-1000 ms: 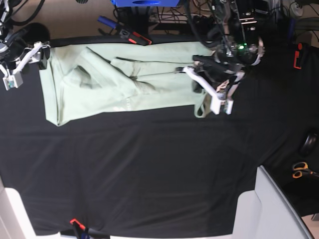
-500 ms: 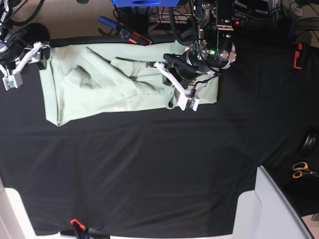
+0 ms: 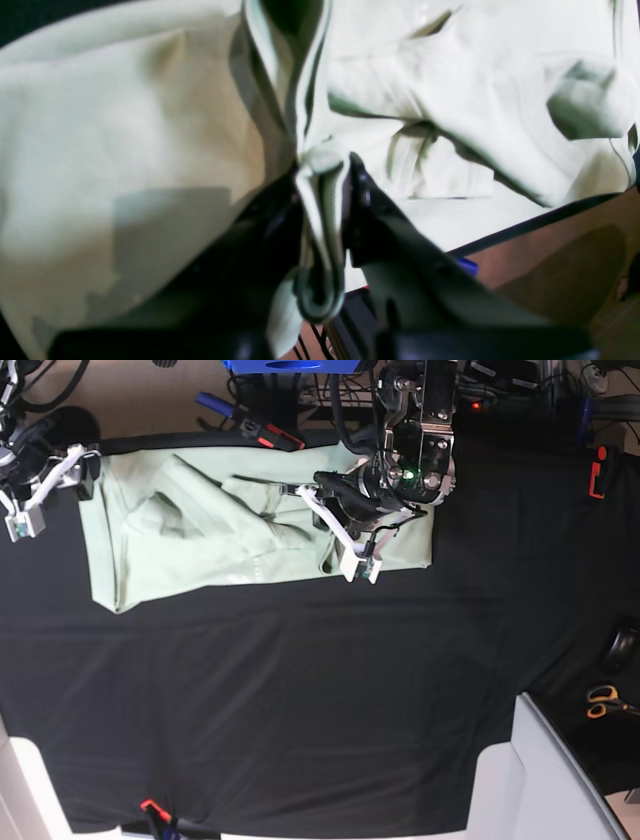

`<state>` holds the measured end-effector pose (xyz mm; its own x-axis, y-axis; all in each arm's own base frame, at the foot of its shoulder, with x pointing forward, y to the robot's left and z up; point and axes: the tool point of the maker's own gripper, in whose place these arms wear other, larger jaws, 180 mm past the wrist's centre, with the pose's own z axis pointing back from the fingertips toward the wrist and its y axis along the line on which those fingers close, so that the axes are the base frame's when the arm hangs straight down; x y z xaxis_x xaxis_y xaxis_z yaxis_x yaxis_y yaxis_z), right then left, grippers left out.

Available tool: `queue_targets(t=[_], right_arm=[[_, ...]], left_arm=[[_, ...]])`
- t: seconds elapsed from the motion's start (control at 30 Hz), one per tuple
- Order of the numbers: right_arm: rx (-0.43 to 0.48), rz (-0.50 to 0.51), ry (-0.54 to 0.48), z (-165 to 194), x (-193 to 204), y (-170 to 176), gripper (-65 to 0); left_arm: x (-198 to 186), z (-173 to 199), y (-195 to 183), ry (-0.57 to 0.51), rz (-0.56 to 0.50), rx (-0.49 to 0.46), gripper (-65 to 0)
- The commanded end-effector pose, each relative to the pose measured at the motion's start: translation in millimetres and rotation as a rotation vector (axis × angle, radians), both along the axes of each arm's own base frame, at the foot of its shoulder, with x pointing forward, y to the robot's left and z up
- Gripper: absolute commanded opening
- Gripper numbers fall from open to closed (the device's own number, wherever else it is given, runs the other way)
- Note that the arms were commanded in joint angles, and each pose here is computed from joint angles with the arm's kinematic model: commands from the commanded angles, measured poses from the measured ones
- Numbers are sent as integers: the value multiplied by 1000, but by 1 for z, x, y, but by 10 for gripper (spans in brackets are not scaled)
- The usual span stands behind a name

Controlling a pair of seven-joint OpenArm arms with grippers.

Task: Fold the T-shirt properly

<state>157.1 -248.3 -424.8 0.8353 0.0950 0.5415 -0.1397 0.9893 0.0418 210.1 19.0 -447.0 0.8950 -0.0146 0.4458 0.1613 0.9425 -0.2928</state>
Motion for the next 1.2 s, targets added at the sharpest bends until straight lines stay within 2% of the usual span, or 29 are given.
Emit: queue_targets(t=[0.0, 0.13, 0.17, 0.23, 0.4, 0.47, 0.5, 0.6, 0.67, 0.8, 0.83, 0.9, 1.0, 1.07, 1.17], right_arm=[[-5, 10, -40, 9, 7, -2, -316], [-5, 10, -42, 9, 8, -2, -316], [-5, 10, -42, 9, 8, -2, -316], [-5, 10, -43, 9, 9, -2, -316], [-3, 11, -42, 9, 9, -2, -316], [-3, 11, -42, 9, 9, -2, -316], [-3, 11, -42, 9, 9, -2, -316], [-3, 11, -42, 9, 9, -2, -316], [-3, 11, -42, 9, 9, -2, -316], [1, 23, -43, 9, 10, 3, -318], [9, 42, -38, 7, 10, 9, -318], [19, 90, -38, 8, 11, 24, -318], [36, 181, -42, 12, 9, 53, -321], [46, 256, -70, 23, 13, 76, -374], [79, 360, -107, 35, 17, 113, -570]], left_arm=[[12, 10, -6, -41, 5, -24, -650], [12, 9, -6, -39, 5, -24, -647], [13, 10, -6, -42, 2, -25, -623], [13, 10, -6, -42, 1, -25, -556], [13, 14, -12, -53, -15, -32, -324], [16, 21, -32, -75, -73, -49, -270], [18, 26, -43, -91, -109, -57, -265], [20, 34, -58, -118, -183, -85, -265], [27, 43, -61, -139, -190, -126, -265], [49, 66, -41, -180, -89, -228, -279], [55, 71, -27, -198, -40, -236, -309], [62, 76, 9, -225, 37, -196, -417], [60, 72, 68, -237, 126, -97, -650], [50, 67, 112, -226, 174, -12, -650], [26, 60, 186, -190, 274, 121, -650]])
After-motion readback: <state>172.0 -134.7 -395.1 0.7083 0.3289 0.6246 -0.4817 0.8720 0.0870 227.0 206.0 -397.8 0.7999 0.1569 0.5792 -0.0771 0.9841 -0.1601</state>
